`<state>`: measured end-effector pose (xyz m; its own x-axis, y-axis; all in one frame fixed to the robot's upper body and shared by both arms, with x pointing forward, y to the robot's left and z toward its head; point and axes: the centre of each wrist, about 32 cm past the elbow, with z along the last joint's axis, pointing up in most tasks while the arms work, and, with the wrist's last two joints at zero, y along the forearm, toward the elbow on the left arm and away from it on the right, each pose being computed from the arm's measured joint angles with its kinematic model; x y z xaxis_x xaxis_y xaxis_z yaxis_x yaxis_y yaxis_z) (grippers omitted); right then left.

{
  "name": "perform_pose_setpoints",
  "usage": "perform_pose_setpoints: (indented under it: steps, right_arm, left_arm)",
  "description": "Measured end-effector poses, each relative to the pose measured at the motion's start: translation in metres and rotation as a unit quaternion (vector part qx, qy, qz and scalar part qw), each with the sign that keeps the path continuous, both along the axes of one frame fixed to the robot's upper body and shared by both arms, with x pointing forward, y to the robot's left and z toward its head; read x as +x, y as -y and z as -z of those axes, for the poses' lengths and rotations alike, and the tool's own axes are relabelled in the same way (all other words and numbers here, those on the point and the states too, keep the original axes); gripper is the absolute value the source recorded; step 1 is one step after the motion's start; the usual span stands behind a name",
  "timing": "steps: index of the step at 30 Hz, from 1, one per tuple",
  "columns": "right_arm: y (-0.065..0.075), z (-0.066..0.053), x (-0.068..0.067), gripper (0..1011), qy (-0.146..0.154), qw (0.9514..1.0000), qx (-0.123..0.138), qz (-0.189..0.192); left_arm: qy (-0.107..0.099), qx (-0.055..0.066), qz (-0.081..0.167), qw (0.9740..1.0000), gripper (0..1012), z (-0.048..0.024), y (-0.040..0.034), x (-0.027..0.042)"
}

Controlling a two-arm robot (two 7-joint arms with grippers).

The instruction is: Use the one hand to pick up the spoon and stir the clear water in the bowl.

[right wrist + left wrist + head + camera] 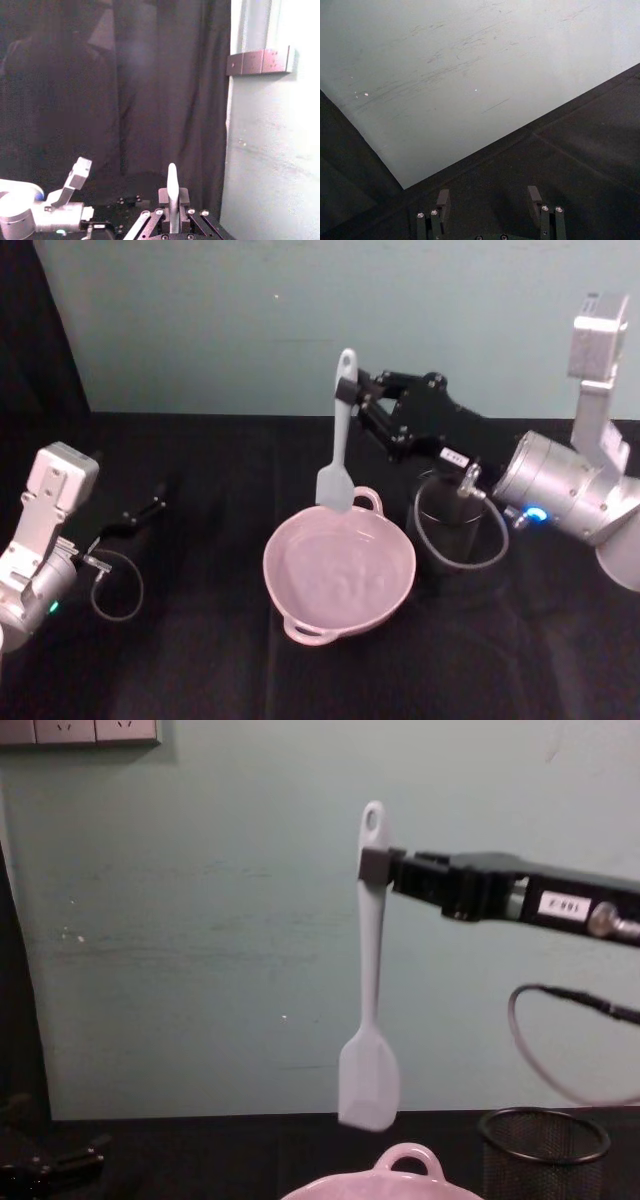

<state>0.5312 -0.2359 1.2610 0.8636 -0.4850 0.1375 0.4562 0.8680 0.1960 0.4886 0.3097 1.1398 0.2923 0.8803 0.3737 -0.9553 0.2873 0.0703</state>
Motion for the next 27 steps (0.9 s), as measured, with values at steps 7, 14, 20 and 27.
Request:
perform_pose_setpoints:
  steps: [7,14,20,27]
  right_arm:
    - [0.009,-0.014,0.002,109,0.009,0.9999,-0.002,0.012]
    - [0.016,-0.019,0.002,110,0.012,0.9996,-0.002,0.026]
    - [0.027,-0.021,0.002,110,0.009,0.9988,-0.005,0.048]
    - [0.051,-0.018,0.002,110,-0.008,0.9949,-0.008,0.101]
  left_arm:
    - [0.000,0.000,0.000,1.0000,1005,0.0000,0.0000,0.0000]
    - [0.000,0.000,0.000,1.0000,1005,0.0000,0.0000,0.0000]
    - [0.000,0.000,0.000,1.0000,1005,0.0000,0.0000,0.0000]
    - [0.000,0.000,0.000,1.0000,1005,0.0000,0.0000,0.0000]
